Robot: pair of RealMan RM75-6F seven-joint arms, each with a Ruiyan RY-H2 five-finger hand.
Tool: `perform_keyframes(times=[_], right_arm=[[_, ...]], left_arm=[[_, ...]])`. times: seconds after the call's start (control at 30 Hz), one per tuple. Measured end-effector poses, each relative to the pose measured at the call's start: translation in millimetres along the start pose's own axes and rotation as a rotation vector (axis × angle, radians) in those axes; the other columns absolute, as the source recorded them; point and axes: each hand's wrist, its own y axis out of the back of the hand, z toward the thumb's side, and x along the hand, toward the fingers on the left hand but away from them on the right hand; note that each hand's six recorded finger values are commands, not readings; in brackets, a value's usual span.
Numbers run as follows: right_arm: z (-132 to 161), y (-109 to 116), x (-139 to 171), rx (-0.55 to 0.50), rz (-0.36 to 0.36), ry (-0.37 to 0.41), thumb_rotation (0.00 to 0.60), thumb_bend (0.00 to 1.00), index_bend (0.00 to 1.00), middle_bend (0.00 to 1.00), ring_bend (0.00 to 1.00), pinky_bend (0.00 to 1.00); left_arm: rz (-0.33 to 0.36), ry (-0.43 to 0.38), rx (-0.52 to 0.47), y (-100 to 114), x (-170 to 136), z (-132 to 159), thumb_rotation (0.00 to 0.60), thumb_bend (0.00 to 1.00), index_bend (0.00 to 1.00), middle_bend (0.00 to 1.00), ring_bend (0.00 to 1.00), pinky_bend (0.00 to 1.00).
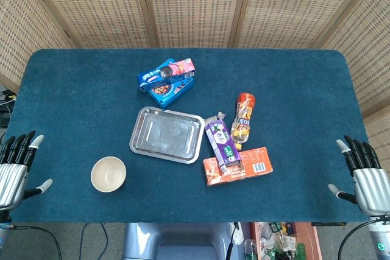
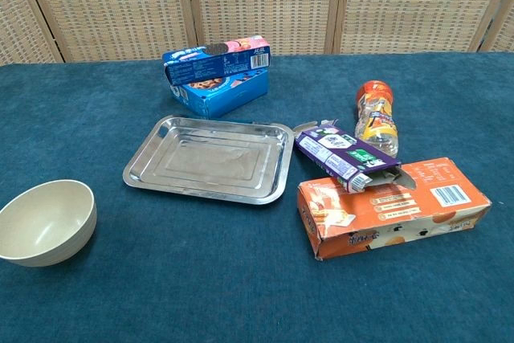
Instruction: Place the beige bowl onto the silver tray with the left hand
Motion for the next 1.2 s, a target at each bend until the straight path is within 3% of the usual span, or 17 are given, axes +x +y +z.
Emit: perform_keyframes(times=[0.33,0.57,0.77,0.9,1.2], right_arm=[[0,0,0,-0.005,0.0,-0.001,0.6,0.0,0.0,0.0,0.0,0.0],[0,-1,-1,-0.005,0.007,-0.003,0.6,0.0,0.0,0.0,0.0,0.0],[-3,2,-2,-0.02,0.002,-0.01,0.6,0.0,0.0,0.0,0.0,0.0],[-5,5,-2,-0.028,-0.003,-0.019,0.6,0.0,0.0,0.0,0.0,0.0],[-7,5,-3,-0.032,0.004,-0.022,0.6,0.0,0.0,0.0,0.0,0.0]], left_arm=[[-0.016,-0.01,0.014,-4,-1,1,0.6,0.0,0.0,0.0,0.0,0.0],[-0.109,-0.096,0.053,-28,3,15,0.6,0.0,0.01,0.0,0.0,0.0],[-0.213,-0.224,0.087,-74,13,38,0.6,0.03,0.23,0.0,0.0,0.0],[-0.27,-0.298,0.073,-104,20,53,0.6,0.05,0.32,0.0,0.0,0.0],[-0.302,-0.349,0.064,-125,24,66,0.6,0.14,0.4,0.0,0.0,0.0]])
